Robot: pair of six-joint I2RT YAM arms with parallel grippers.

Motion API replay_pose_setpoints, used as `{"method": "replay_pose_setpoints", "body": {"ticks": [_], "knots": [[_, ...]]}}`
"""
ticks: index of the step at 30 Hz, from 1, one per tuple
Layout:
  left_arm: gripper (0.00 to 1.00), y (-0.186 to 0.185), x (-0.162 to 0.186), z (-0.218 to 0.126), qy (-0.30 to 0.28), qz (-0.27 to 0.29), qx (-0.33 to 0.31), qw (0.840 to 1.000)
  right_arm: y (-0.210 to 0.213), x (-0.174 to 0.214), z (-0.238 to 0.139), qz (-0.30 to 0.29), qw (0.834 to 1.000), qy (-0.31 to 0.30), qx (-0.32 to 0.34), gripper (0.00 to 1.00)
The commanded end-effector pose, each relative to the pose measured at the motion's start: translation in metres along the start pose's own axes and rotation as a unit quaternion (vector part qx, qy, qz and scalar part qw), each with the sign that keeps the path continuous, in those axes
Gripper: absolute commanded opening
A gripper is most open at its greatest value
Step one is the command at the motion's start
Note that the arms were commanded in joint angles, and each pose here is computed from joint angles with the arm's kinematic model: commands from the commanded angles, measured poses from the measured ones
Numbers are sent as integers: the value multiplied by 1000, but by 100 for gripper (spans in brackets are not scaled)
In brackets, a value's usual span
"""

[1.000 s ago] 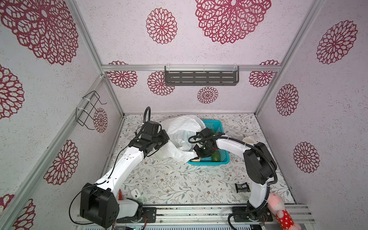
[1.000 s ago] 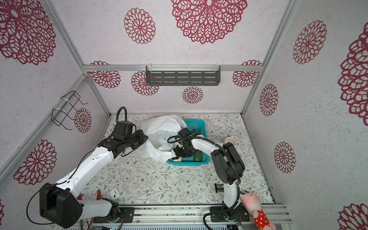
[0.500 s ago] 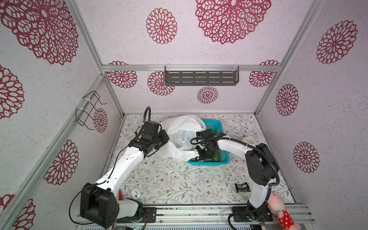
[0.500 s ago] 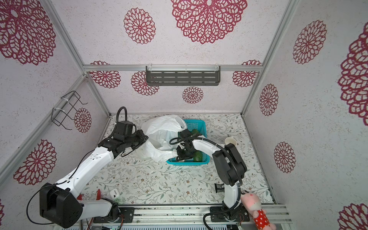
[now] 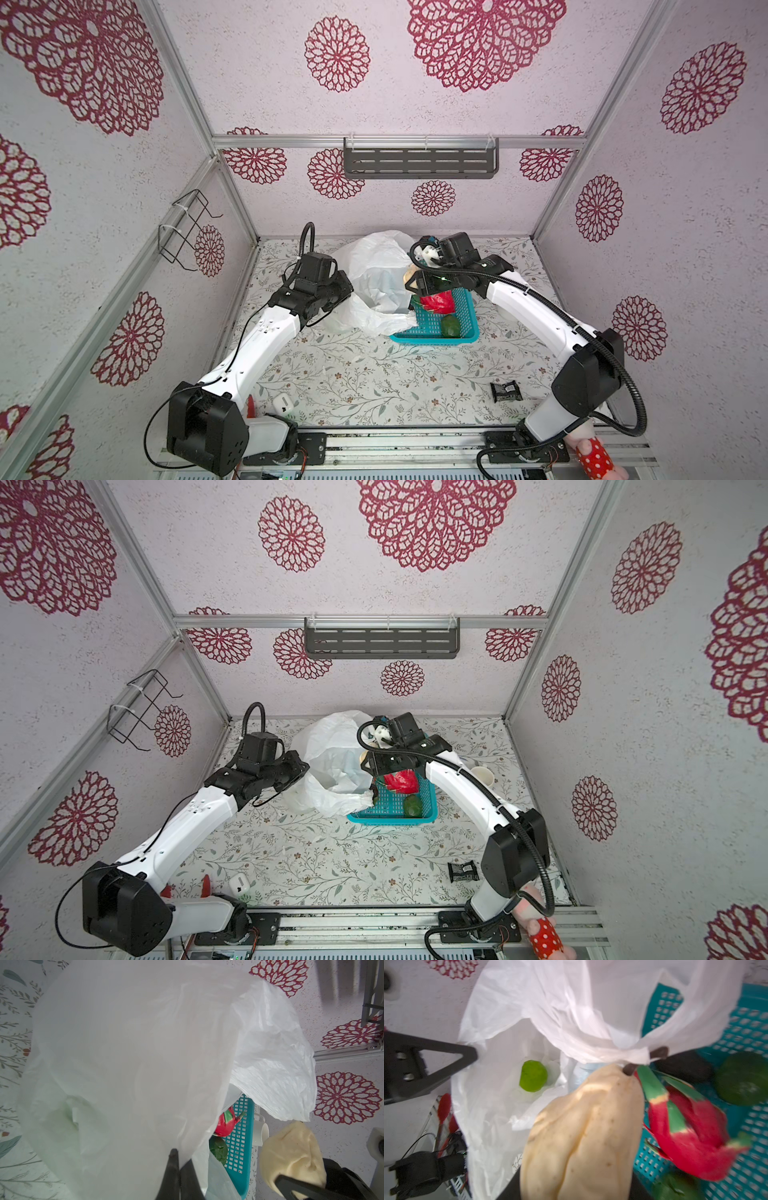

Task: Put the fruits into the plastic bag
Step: 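Carry the pale pear into the held-open bag and release it with the right gripper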

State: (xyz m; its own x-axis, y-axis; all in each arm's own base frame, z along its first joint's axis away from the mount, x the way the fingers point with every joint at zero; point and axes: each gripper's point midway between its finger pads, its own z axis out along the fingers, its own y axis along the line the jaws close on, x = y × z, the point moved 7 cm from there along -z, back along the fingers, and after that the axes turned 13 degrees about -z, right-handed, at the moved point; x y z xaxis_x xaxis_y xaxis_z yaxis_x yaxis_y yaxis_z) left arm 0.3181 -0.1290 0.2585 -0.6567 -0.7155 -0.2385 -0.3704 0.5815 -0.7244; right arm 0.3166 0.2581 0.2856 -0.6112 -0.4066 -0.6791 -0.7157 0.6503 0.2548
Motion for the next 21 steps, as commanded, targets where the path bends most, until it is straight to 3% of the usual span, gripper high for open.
{"method": "replay_pose_setpoints", "body": {"ticks": [1,14,15,18,21], "knots": [[0,-3,1,3,-2,5,10,1000,23,-11,15,-29,997,-3,-65,32],[0,-9,6,4,5,11,17,1000,53,-15,110,-58,987,90,-121,37],[0,-9,7,3,5,12,17,1000,52,-13,114,-58,986,97,-119,40],[0,-9,7,3,7,13,17,1000,49,-8,116,-57,987,105,-107,67],[0,-9,10,2,16,26,21,999,47,-9,108,-61,989,97,-89,75]]}}
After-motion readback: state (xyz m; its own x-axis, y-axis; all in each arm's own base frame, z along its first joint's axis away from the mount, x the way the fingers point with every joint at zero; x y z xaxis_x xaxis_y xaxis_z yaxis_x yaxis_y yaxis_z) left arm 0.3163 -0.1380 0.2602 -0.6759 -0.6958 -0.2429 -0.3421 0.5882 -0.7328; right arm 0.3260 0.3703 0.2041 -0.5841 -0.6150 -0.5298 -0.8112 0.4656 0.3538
